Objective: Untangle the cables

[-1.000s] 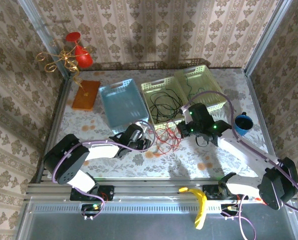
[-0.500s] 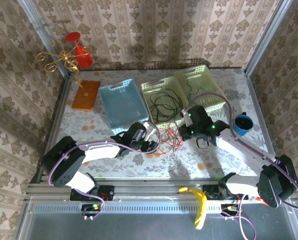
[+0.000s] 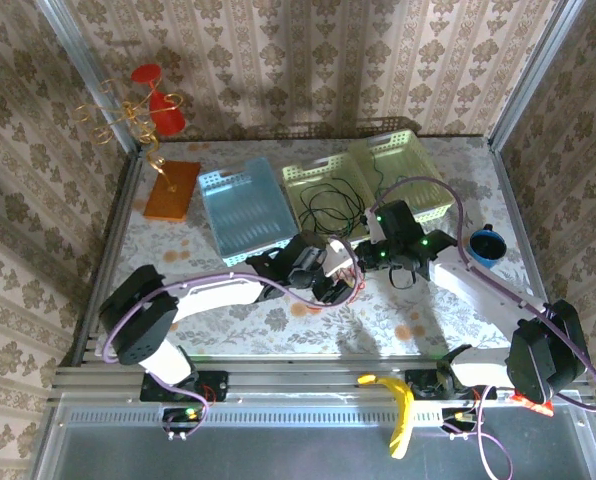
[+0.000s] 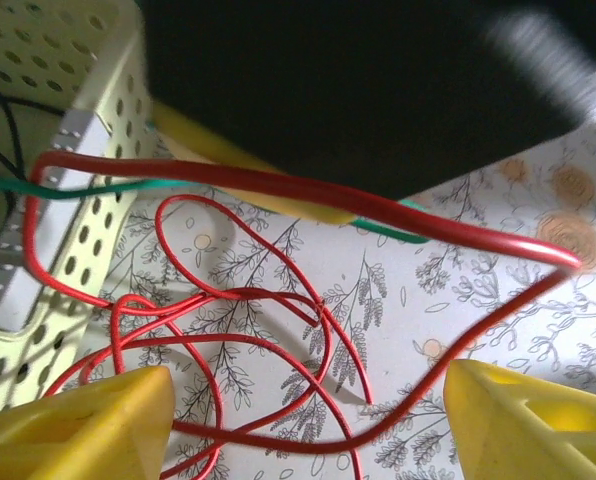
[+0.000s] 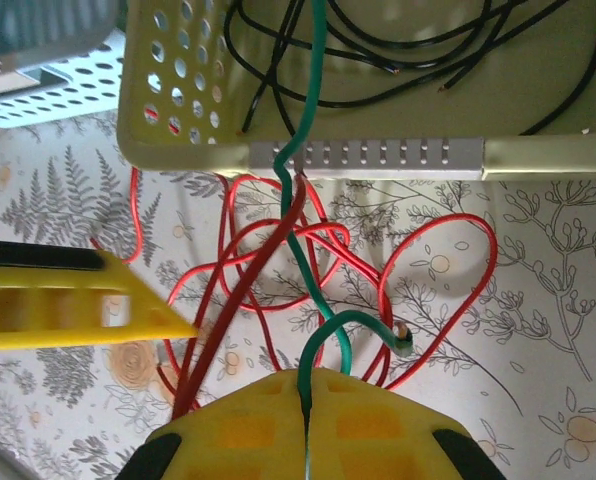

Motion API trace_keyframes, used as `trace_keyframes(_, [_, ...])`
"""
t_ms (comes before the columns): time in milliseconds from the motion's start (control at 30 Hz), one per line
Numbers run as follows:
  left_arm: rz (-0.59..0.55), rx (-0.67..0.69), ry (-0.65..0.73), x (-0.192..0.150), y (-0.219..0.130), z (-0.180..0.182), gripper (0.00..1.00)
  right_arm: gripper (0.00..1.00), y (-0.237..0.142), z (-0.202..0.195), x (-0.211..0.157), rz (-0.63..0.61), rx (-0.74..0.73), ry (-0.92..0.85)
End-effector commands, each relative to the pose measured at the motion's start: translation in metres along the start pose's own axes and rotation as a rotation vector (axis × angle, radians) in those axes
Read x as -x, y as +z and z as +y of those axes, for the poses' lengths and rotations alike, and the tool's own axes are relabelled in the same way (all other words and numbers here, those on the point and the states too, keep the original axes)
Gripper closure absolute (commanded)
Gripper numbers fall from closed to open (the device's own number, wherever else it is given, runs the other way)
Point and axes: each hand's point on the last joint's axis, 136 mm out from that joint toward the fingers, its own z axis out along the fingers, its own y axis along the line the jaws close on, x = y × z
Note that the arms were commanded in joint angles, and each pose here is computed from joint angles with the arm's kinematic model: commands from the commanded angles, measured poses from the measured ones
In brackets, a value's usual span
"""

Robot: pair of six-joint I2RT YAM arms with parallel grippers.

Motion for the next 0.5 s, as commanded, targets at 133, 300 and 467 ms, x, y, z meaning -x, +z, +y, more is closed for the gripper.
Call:
trace_keyframes(133, [-0.025, -0.03, 0.043, 0.012, 0.027, 0.0, 0.31, 0.91, -0.01, 0.007, 0.015, -0.02, 0.064, 0.085])
trace_keyframes(300, [-0.009, -0.03, 0.026, 0.004, 0.044, 0.002, 0.37, 0.91, -0.014, 0.002, 0.021, -0.039, 0.066, 0.132])
trace_keyframes(467, [0.017, 0.009, 0.003, -0.014, 0.053, 0.011, 0.43, 0.91, -0.02, -0.009, 0.029, -0.074, 0.079, 0.209])
